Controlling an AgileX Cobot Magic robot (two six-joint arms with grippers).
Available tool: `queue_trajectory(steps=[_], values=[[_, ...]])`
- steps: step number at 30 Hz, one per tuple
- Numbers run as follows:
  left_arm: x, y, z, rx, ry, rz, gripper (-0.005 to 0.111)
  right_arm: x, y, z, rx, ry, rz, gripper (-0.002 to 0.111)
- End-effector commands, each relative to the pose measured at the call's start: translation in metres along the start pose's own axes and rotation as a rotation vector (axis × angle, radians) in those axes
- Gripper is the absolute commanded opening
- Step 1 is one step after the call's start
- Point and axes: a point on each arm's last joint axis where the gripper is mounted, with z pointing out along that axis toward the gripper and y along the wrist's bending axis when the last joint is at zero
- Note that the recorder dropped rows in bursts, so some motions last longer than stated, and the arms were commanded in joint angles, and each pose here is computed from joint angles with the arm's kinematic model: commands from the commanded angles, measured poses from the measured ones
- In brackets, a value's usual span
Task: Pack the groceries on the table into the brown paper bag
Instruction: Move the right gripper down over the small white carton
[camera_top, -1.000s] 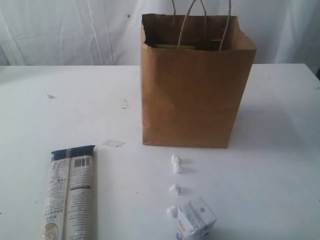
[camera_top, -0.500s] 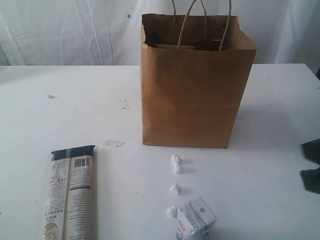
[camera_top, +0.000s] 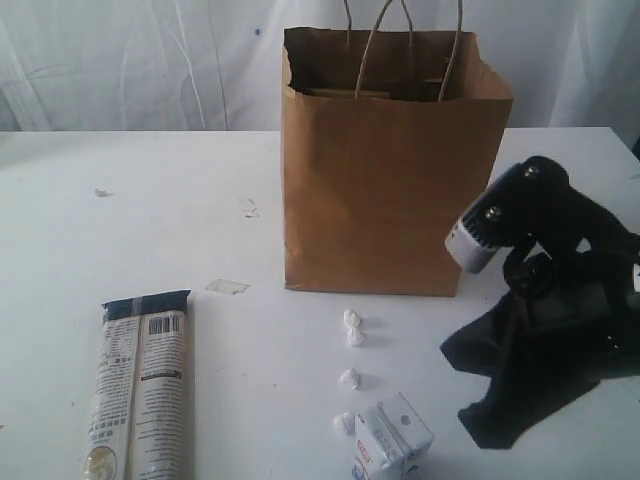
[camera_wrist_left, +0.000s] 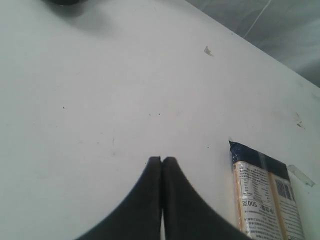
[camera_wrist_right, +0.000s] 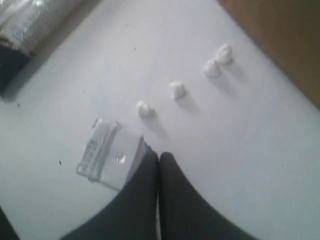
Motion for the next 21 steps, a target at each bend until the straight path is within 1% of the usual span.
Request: queue_trajectory(steps=[1, 3, 5, 7, 9, 10, 13, 15, 17, 19, 21], values=[[0.001, 0.001, 0.000, -0.002, -0.001, 0.003, 0.000, -0.008, 0.004, 0.001, -0.013, -0.071, -0.034, 0.005], [0.001, 0.001, 0.000, -0.002, -0.001, 0.003, 0.000, -0.007, 0.008, 0.006, -0.054, -0.043, -0.049, 0.017], [0.001, 0.001, 0.000, -0.002, -0.001, 0.003, 0.000, -0.006, 0.011, 0.011, -0.100, -0.022, -0.021, 0.032], [0.001, 0.001, 0.000, -0.002, -0.001, 0.003, 0.000, -0.007, 0.012, 0.017, -0.135, 0.000, 0.021, 0.053], [0.001, 0.001, 0.000, -0.002, -0.001, 0.003, 0.000, -0.007, 0.013, 0.022, -0.158, 0.037, 0.031, 0.067], [0.001, 0.001, 0.000, -0.002, -0.001, 0.003, 0.000, -0.008, 0.013, 0.025, -0.172, 0.064, 0.031, 0.072], [0.001, 0.001, 0.000, -0.002, -0.001, 0.003, 0.000, -0.014, 0.015, 0.027, -0.235, 0.146, 0.039, 0.073], [0.001, 0.001, 0.000, -0.002, -0.001, 0.003, 0.000, -0.020, 0.015, 0.029, -0.255, 0.174, 0.064, 0.073], [0.001, 0.001, 0.000, -0.002, -0.001, 0.003, 0.000, -0.028, 0.011, 0.030, -0.232, 0.171, 0.068, 0.073], [0.001, 0.001, 0.000, -0.002, -0.001, 0.003, 0.000, -0.035, 0.005, 0.035, -0.183, 0.169, 0.063, 0.073], [0.001, 0.001, 0.000, -0.002, -0.001, 0.003, 0.000, -0.036, 0.000, 0.043, -0.146, 0.197, 0.081, 0.073]])
